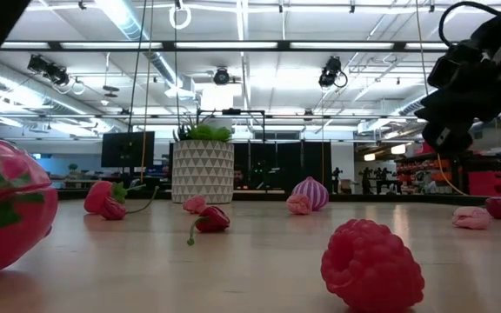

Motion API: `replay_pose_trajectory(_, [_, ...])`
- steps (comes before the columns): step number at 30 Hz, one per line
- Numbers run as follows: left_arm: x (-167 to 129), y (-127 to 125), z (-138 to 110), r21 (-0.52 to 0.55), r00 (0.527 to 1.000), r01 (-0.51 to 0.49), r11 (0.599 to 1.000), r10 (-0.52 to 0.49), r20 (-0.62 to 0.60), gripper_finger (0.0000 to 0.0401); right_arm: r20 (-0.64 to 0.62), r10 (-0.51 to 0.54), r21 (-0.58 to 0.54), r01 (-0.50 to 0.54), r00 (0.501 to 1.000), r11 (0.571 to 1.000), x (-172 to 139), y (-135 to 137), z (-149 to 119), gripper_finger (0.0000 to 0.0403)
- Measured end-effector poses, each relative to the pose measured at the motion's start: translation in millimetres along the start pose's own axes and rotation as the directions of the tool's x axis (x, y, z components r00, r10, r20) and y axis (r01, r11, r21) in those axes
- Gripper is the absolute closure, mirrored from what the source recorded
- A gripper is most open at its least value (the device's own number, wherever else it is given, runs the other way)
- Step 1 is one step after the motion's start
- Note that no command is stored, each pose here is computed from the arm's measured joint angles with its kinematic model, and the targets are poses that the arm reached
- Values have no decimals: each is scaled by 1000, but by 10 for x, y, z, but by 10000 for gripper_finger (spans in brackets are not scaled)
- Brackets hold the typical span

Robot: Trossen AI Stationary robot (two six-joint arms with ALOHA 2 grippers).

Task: Pick and placing Produce into tupperware
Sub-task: Put the red cherry into the transparent container

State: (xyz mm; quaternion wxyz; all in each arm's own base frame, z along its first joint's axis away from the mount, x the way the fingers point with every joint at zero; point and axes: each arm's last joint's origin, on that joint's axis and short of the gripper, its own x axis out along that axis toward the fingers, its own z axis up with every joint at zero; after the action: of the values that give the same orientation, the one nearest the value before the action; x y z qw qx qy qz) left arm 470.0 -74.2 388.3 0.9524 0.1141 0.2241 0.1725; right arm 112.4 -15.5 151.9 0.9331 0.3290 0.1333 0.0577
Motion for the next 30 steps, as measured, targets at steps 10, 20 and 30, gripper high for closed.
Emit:
replay_pose_trajectory(10, [-1321,56,-2,20,931,-352,936,352,-97,400,-68,26,6,-26,997,1000,27,39,-70,318])
replay_pose_trajectory(20, [-1542,-165,-585,-51,863,-499,865,490,-122,401,-61,1,2,-1,998,1000,37,44,-81,318])
replay_pose_trajectory(30, [-856,-300,-1605,-285,771,-635,718,608,-186,401,17,-134,-61,134,991,989,39,-2,-65,318])
